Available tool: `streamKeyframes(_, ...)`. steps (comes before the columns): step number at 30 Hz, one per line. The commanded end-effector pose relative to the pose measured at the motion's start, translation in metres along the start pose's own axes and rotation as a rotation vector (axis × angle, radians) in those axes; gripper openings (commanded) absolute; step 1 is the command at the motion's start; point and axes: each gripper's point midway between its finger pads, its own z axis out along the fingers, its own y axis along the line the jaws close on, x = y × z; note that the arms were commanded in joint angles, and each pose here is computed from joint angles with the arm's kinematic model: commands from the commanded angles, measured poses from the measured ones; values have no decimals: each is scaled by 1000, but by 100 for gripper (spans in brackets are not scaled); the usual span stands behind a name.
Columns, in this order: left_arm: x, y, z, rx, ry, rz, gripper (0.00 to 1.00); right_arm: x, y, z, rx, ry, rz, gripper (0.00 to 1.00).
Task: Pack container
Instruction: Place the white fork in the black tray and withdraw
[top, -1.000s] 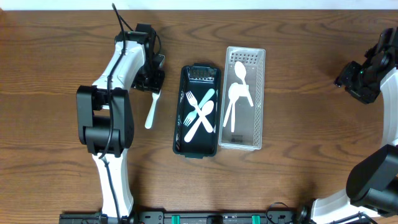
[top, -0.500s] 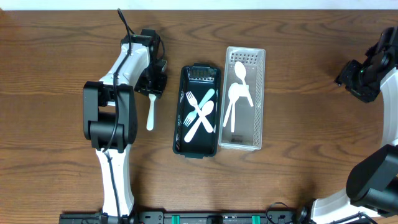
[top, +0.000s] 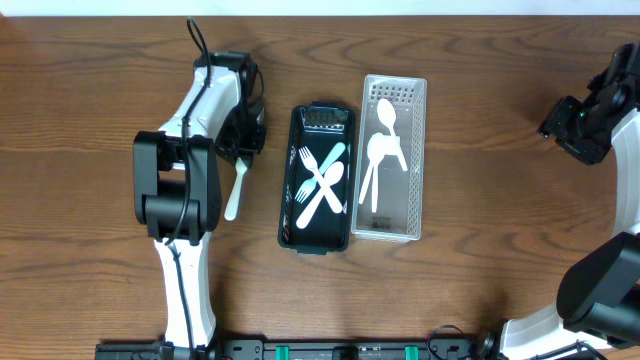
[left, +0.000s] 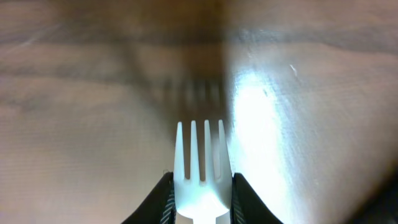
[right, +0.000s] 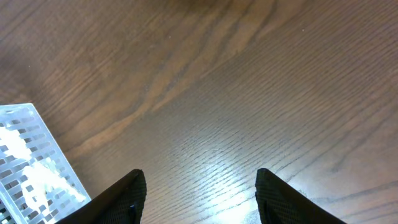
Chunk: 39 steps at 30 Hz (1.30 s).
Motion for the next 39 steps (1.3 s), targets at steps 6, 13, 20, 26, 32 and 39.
streamKeyframes(6, 21, -71, -146, 43, -372, 108, 6, 1, 0, 2, -4, 9, 1, 59)
streamKeyframes(13, 25, -145, -176, 95, -528, 162, 6, 1, 0, 2, -4, 8, 1, 59)
streamKeyframes(20, 2, -166, -126, 91, -469, 149, 16, 1, 0, 2, -4, 9, 1, 59)
streamKeyframes(26, -8, -167, -121, 86, -481, 176, 34, 2, 5, -1, -15, 3, -36, 53)
streamKeyframes(32, 4, -157, -179, 109, -600, 177, 43, 0, 38, -44, -90, -122, -190, 57)
streamKeyframes(39, 53, -116, -268, 129, -822, 109, 48, 21, 81, -139, -231, -355, -407, 63)
